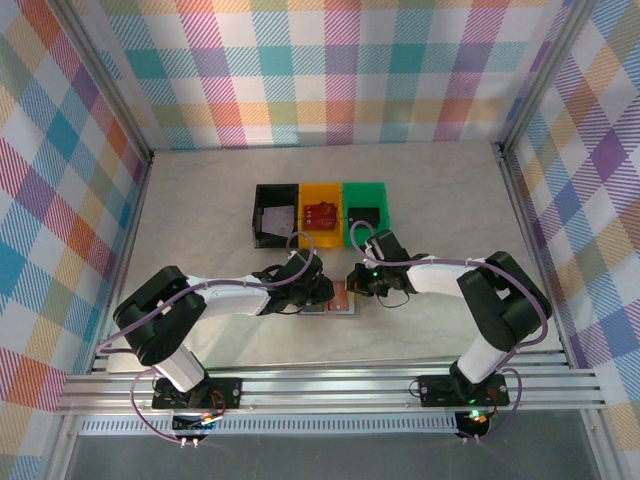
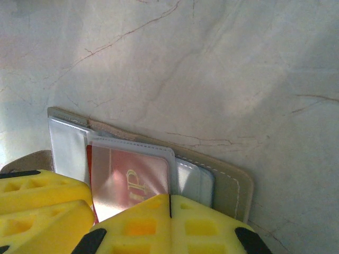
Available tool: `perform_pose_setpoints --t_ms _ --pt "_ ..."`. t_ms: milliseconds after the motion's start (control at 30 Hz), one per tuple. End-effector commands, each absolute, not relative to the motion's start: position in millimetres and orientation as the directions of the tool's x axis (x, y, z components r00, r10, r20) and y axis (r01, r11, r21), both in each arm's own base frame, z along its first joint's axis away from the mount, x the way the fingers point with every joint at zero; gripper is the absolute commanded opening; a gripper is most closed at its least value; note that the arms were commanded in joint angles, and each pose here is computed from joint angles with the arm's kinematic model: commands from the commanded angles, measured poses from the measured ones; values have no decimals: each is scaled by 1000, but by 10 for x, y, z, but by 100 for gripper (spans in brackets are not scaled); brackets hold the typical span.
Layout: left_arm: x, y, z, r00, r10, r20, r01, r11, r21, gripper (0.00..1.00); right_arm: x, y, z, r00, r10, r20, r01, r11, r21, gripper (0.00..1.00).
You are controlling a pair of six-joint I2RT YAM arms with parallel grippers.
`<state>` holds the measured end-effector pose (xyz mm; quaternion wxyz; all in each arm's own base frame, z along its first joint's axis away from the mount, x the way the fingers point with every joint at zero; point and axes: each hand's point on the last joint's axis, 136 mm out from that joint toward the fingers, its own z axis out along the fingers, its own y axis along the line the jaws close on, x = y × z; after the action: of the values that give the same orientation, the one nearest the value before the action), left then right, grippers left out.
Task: Take the credit cards out of the card holder
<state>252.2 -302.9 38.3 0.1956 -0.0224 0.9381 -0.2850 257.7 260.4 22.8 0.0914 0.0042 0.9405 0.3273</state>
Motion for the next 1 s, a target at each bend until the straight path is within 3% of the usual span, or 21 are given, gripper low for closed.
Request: perform_pose_setpoints --t_ms 0,633,967 --pt "2567 -3130 503 -916 -156 -369 89 819 -567 24 2489 2532 133 -989 53 -136 -36 813 581 0" --pt "2583 -3237 708 -908 -165 -385 122 775 -620 24 2467 2646 231 -988 29 -149 -75 761 644 0" --pt "2601 -3238 710 -901 -192 -388 113 760 -640 17 2459 2684 234 -990 23 -140 -77 747 660 0"
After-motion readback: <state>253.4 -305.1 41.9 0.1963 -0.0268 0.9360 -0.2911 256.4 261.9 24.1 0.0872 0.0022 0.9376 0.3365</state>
